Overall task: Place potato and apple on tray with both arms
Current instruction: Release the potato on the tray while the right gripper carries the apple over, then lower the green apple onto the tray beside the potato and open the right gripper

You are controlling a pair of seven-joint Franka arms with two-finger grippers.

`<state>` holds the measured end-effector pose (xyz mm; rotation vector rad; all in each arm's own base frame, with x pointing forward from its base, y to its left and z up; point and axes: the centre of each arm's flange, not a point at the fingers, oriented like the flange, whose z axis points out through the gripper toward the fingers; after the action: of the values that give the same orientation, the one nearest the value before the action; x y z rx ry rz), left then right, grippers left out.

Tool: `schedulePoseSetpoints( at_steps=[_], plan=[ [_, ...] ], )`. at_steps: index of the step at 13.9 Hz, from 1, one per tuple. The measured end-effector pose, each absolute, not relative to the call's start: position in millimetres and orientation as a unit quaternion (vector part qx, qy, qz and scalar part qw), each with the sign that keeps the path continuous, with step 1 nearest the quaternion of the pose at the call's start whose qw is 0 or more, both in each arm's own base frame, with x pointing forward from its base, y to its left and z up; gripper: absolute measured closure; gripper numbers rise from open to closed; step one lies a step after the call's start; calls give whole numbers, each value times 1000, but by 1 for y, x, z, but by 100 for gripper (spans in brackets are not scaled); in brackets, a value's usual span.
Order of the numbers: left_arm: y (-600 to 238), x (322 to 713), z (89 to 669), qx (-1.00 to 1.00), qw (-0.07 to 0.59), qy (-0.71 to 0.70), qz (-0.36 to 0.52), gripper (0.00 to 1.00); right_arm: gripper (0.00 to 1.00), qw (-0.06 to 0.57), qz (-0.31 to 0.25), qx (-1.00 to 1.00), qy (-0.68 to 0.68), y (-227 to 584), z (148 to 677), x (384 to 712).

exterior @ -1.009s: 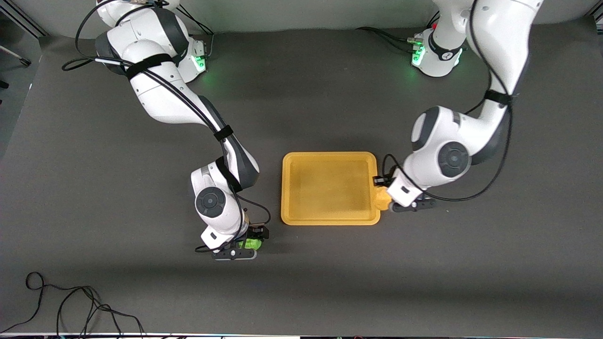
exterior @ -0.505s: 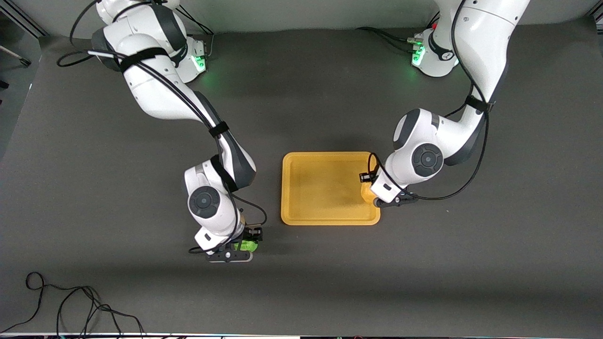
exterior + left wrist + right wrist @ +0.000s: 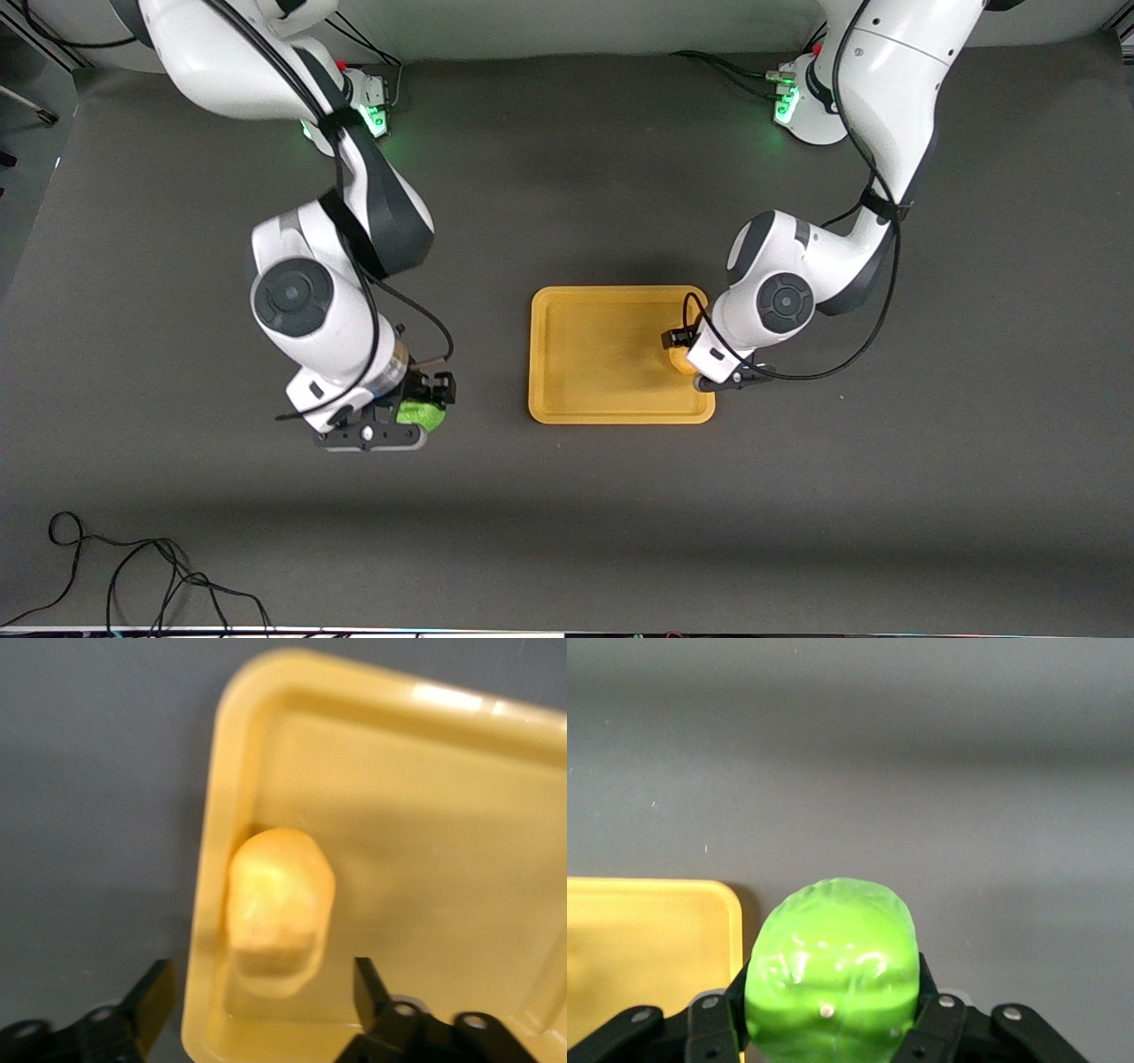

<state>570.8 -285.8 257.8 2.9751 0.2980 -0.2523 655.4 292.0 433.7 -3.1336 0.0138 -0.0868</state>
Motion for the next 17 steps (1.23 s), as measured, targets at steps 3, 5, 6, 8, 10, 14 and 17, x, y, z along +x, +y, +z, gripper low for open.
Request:
schedulePoseSetpoints(
  at_steps=[3,5,6,8,10,14,17],
  plan=[
    [-230,605,340,990,78,111,-36,0,33,13,-15,-1000,6,297,454,618],
    [-167,615,406,994,70,84,-9,0,33,14,-10,-1000,21,328,458,589],
    [-135,613,433,997,56,61,2,0,33,14,-8,-999,28,351,458,574],
    [-86,606,472,999,24,12,21,0,33,14,-5,-999,40,400,451,544],
    [-50,597,500,999,0,-25,40,0,33,18,-7,-997,69,450,439,521],
    [-7,571,541,997,-14,-65,25,0,33,22,-13,-992,122,541,394,499],
    [0,570,555,997,-15,-77,21,0,33,20,-36,-992,117,573,328,501]
  ],
)
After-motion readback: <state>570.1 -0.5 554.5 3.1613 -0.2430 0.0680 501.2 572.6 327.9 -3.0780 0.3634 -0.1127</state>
